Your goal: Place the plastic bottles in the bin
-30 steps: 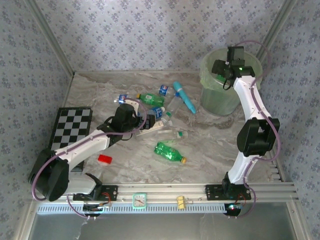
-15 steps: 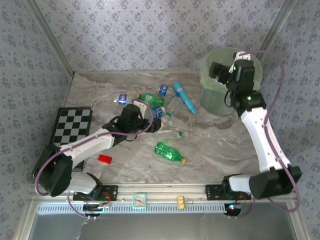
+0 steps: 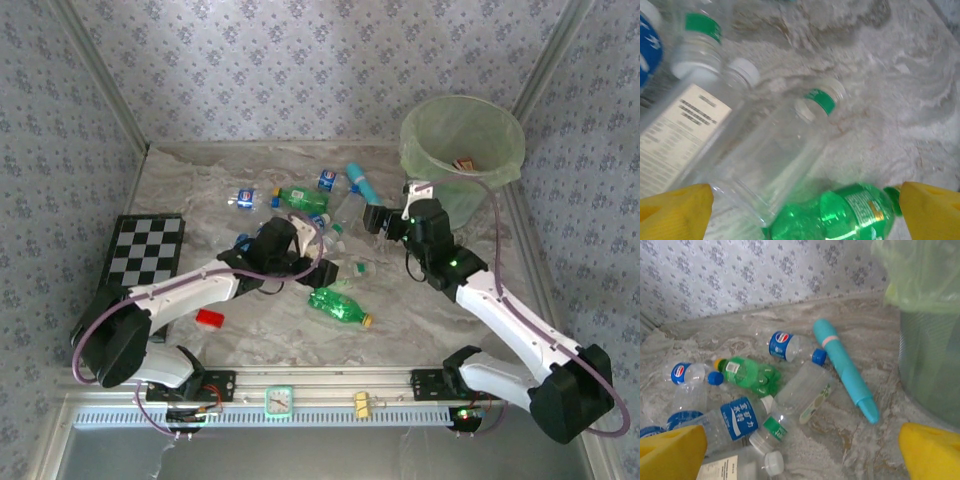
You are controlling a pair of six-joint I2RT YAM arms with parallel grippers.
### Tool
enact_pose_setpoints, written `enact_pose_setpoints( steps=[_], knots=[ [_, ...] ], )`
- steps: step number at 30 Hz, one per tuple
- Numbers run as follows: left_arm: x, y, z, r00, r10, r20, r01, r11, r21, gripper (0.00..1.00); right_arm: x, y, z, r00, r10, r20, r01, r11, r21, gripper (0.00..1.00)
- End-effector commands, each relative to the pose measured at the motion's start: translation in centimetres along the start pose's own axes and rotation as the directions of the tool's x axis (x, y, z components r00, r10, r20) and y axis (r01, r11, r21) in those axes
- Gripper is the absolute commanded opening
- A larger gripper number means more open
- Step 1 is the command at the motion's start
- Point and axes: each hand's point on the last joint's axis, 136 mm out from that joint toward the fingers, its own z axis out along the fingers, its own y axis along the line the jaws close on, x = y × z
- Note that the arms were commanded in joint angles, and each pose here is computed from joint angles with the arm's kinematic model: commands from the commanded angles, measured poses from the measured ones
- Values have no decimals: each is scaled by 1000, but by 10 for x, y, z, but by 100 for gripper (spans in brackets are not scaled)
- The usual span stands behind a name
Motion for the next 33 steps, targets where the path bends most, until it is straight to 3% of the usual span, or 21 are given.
enact_pose_setpoints(
  steps=[1,6,12,24,28,33],
  knots=[
    [16,-22,4,992,66,-109,-59,996,61,95,-14,-4,0,996,45,76,-48,998,31,100],
    [34,-41,14,967,165,-196,-151,985,83,95,-21,-15,-5,994,31,100,-39,996,80,100],
    [26,-55,33,945,245,-218,-225,968,112,94,-31,-33,-20,990,24,137,-43,990,134,100],
    [67,-67,50,822,418,-387,-385,908,164,92,-25,-59,-30,979,111,170,-136,980,145,100],
    [73,-61,50,805,433,-406,-415,900,138,93,-25,-60,-28,978,118,171,-143,979,143,100],
    [73,-32,52,769,448,-457,-498,867,13,94,-23,-61,-27,980,116,163,-140,980,143,100]
  ],
)
